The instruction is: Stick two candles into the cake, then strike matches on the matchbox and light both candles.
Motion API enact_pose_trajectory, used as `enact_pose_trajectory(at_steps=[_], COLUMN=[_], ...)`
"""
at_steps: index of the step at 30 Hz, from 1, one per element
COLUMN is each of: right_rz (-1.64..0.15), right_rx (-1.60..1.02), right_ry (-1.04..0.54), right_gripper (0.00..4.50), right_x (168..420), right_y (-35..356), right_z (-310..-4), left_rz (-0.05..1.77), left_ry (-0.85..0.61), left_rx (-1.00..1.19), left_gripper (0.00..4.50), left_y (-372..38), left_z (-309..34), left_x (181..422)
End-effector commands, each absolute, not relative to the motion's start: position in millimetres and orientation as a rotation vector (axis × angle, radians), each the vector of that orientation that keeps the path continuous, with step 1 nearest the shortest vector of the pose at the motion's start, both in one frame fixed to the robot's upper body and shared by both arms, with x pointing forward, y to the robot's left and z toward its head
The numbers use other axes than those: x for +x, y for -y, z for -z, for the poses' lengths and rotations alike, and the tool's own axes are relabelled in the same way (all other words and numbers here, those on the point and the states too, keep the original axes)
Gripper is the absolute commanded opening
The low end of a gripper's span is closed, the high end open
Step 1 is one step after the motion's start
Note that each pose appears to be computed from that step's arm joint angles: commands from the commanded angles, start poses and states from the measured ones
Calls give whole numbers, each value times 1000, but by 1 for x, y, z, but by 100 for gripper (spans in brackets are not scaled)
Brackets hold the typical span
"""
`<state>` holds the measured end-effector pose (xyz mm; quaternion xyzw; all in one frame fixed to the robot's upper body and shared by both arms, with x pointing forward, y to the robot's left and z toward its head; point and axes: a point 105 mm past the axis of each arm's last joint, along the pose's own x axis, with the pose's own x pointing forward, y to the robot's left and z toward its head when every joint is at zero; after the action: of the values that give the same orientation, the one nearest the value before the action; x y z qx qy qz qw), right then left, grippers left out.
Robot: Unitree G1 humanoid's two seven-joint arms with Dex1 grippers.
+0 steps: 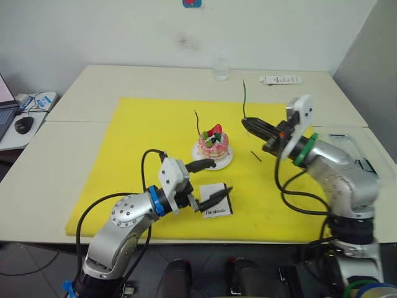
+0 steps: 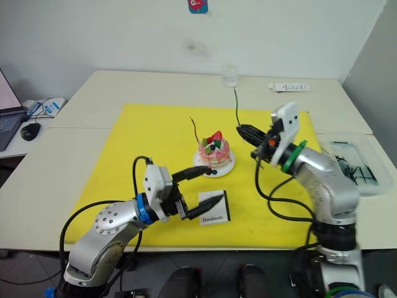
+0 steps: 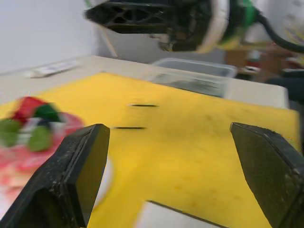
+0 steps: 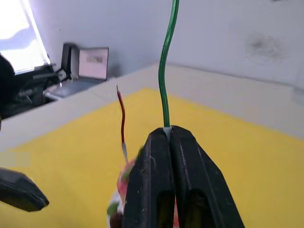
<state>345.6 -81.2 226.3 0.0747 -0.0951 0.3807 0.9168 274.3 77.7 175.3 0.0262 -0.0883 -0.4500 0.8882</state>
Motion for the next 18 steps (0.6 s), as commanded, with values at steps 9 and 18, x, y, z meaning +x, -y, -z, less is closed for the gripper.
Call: enact_pose_trajectory(at_steps=[9, 18], right_rz=[-690, -651], right_rx=[237, 222], right_ry=[354, 324], right_gripper=[1, 1], right_x=[363, 372], right_y=[50, 51], right_z=[-225, -196], left_rz=[795, 789], left_ry=[253, 206], left_rx=[39, 51], left_gripper=[450, 450], left_y=[-80, -86], left_z=[-212, -205], left_x=[294, 289])
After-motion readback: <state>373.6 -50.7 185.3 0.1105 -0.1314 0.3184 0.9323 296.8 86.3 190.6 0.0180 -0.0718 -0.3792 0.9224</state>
